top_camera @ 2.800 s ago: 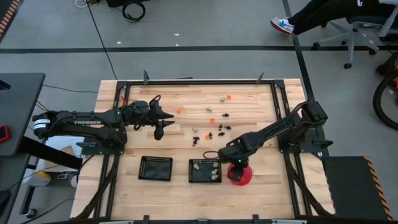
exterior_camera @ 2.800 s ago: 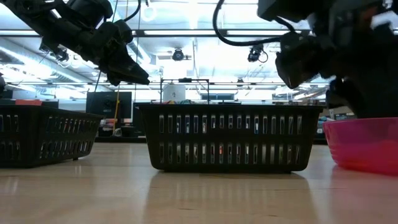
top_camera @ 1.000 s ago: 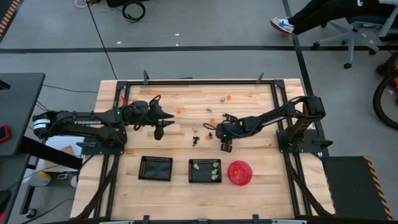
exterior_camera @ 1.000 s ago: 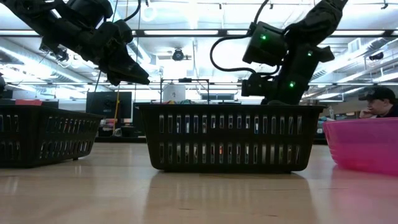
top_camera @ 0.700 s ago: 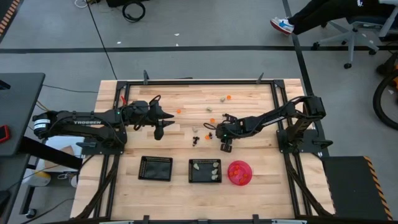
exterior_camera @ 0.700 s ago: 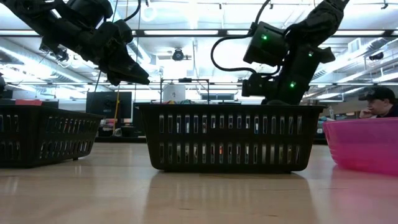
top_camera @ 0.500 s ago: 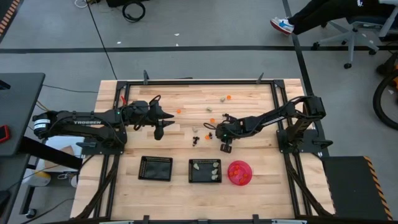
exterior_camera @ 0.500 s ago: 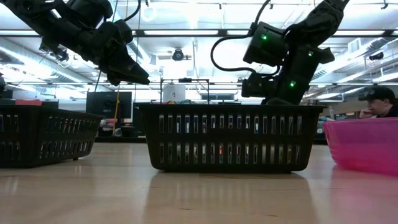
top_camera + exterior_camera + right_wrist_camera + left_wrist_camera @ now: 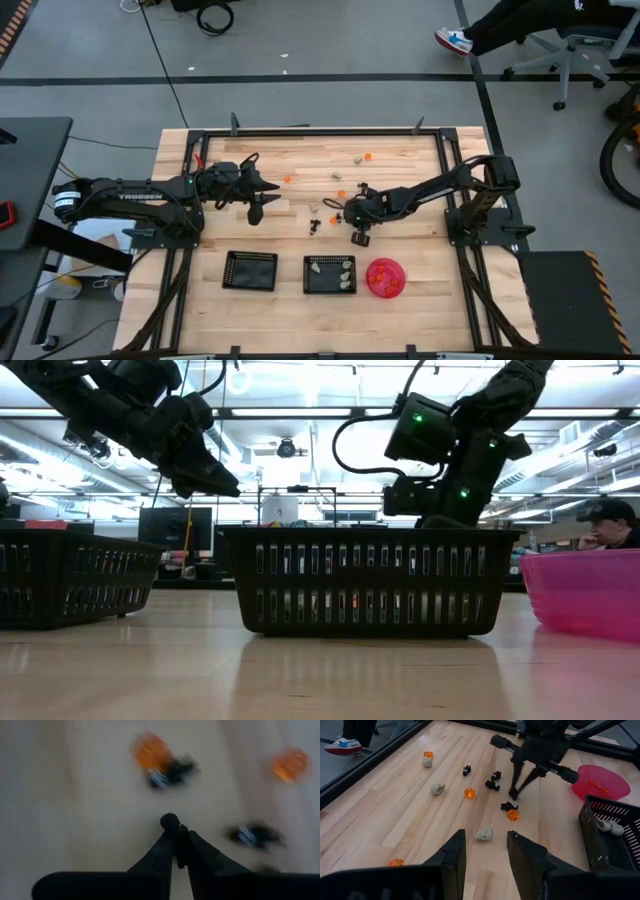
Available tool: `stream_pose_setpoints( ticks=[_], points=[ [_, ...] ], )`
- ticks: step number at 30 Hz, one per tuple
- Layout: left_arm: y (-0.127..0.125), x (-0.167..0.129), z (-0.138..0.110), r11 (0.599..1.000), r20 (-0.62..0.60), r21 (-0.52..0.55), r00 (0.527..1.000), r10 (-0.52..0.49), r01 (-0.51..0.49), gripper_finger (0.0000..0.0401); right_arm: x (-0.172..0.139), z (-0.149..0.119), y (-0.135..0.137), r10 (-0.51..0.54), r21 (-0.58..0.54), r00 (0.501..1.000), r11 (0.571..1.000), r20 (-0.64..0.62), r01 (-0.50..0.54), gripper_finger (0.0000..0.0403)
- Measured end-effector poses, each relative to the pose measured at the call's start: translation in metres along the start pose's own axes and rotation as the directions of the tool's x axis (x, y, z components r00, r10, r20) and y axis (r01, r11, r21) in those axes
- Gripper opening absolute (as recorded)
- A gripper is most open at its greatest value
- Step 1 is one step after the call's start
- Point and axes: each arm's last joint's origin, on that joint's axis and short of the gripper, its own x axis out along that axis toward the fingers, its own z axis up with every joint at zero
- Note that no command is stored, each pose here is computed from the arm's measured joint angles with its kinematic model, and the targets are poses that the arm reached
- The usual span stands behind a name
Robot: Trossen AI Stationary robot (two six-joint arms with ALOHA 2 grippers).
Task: Sort Halloween decoration
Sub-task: Put the black skeleton toy into the left black bin
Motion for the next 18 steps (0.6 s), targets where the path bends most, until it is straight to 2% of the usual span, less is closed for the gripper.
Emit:
stream_pose_setpoints(
  ticks=[4,18],
  points=[
    [0.0,0.0,0.0,1.0,-0.001,0.0,1.0,0.0,0.0,0.0116,-0.005,0.011,0.007,0.055,-0.005,0.998,0.998,0.035,-0.055,0.0044],
    [0.0,0.0,-0.003,1.0,-0.03,0.01,1.0,0.001,-0.001,0.0116,-0.024,0.042,0.03,0.117,-0.032,0.978,0.993,0.174,-0.113,0.0044]
  ],
)
